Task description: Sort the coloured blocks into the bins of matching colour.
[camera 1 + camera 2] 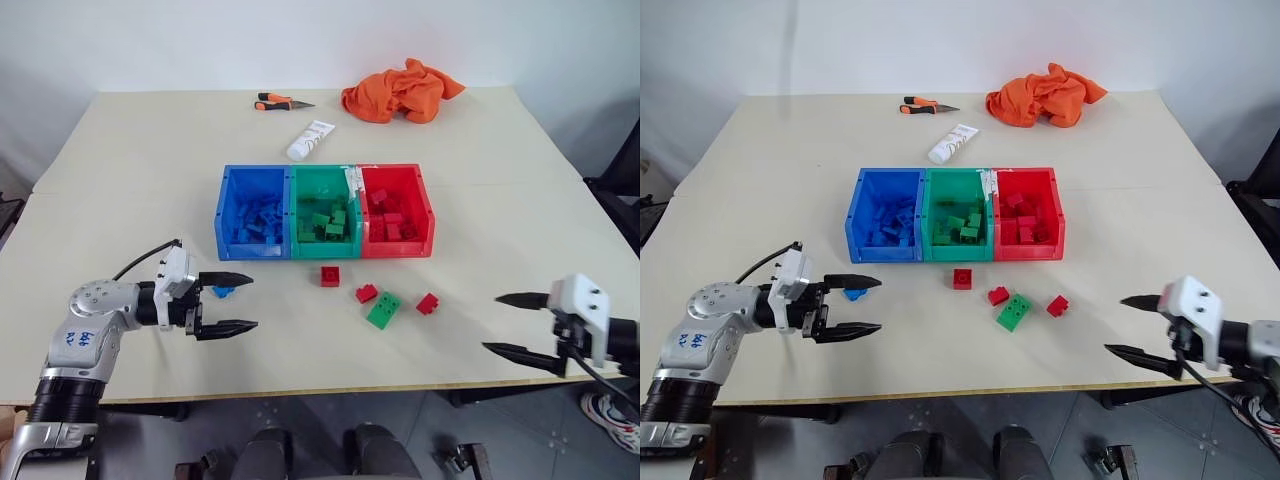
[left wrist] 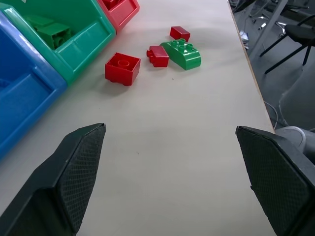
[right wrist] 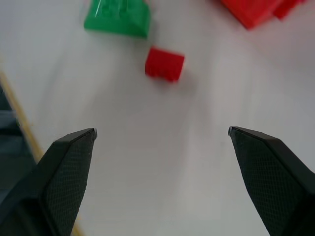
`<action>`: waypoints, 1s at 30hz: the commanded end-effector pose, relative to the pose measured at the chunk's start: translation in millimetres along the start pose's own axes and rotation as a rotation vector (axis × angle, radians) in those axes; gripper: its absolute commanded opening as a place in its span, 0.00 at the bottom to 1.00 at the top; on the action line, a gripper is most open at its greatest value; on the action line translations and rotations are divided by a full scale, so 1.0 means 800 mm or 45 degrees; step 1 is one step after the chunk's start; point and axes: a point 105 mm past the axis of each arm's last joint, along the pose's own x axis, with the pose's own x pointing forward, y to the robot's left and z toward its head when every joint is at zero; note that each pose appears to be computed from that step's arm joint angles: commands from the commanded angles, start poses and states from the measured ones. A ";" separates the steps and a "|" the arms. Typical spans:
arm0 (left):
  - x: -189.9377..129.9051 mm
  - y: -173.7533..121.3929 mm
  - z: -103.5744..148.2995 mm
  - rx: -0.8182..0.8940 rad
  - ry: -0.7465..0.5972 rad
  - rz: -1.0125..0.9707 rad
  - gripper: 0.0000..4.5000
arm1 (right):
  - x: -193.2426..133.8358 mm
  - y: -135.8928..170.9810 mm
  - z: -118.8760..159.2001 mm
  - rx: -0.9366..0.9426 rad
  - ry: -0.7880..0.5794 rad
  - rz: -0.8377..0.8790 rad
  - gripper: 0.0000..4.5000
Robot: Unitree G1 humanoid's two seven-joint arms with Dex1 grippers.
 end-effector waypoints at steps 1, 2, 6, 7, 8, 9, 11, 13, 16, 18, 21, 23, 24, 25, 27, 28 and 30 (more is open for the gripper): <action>-0.010 -0.009 0.011 0.029 -0.024 0.031 1.00 | 0.026 -0.011 0.002 -0.034 -0.029 0.023 1.00; -0.011 -0.012 0.011 0.023 -0.024 0.040 1.00 | 0.034 -0.015 0.004 -0.042 -0.040 0.027 1.00; -0.016 -0.019 0.010 0.009 -0.032 0.078 1.00 | 0.059 -0.027 0.003 -0.056 -0.059 0.054 1.00; -0.017 -0.020 0.010 0.009 -0.037 0.091 1.00 | 0.064 -0.029 0.001 -0.061 -0.060 0.059 1.00; -0.018 -0.021 0.011 0.010 -0.043 0.103 1.00 | 0.069 -0.032 0.000 -0.064 -0.063 0.061 1.00; -0.019 -0.021 0.011 0.009 -0.046 0.111 1.00 | 0.074 -0.034 0.000 -0.067 -0.071 0.060 1.00; -0.020 -0.023 0.011 0.005 -0.048 0.118 1.00 | 0.084 -0.039 0.003 -0.070 -0.098 0.060 1.00; -0.023 -0.023 0.011 0.002 -0.048 0.134 1.00 | 0.093 -0.040 0.003 -0.072 -0.103 0.082 1.00; -0.026 -0.022 0.010 -0.002 -0.047 0.156 1.00 | 0.102 -0.035 0.002 -0.084 -0.115 0.132 0.96; -0.026 -0.021 0.008 -0.004 -0.042 0.163 1.00 | 0.108 -0.032 0.002 -0.087 -0.115 0.148 0.86; -0.024 -0.017 0.010 0.000 -0.052 0.172 1.00 | 0.111 -0.033 0.006 -0.090 -0.142 0.132 0.65; -0.022 -0.015 0.010 0.002 -0.054 0.173 1.00 | 0.112 -0.033 0.010 -0.096 -0.161 0.120 0.50; -0.021 -0.014 0.010 0.003 -0.055 0.172 1.00 | 0.111 -0.033 0.013 -0.098 -0.174 0.115 0.43; -0.020 -0.013 0.010 0.003 -0.057 0.172 1.00 | 0.110 -0.033 0.016 -0.099 -0.188 0.106 0.34; -0.019 -0.010 0.010 0.003 -0.061 0.176 1.00 | 0.105 -0.034 0.027 -0.105 -0.223 0.074 0.20; -0.018 -0.009 0.010 0.003 -0.062 0.176 1.00 | 0.101 -0.035 0.035 -0.109 -0.245 0.056 0.12; -0.019 -0.007 0.010 0.001 -0.064 0.176 1.00 | 0.093 -0.039 0.053 -0.113 -0.289 0.008 0.01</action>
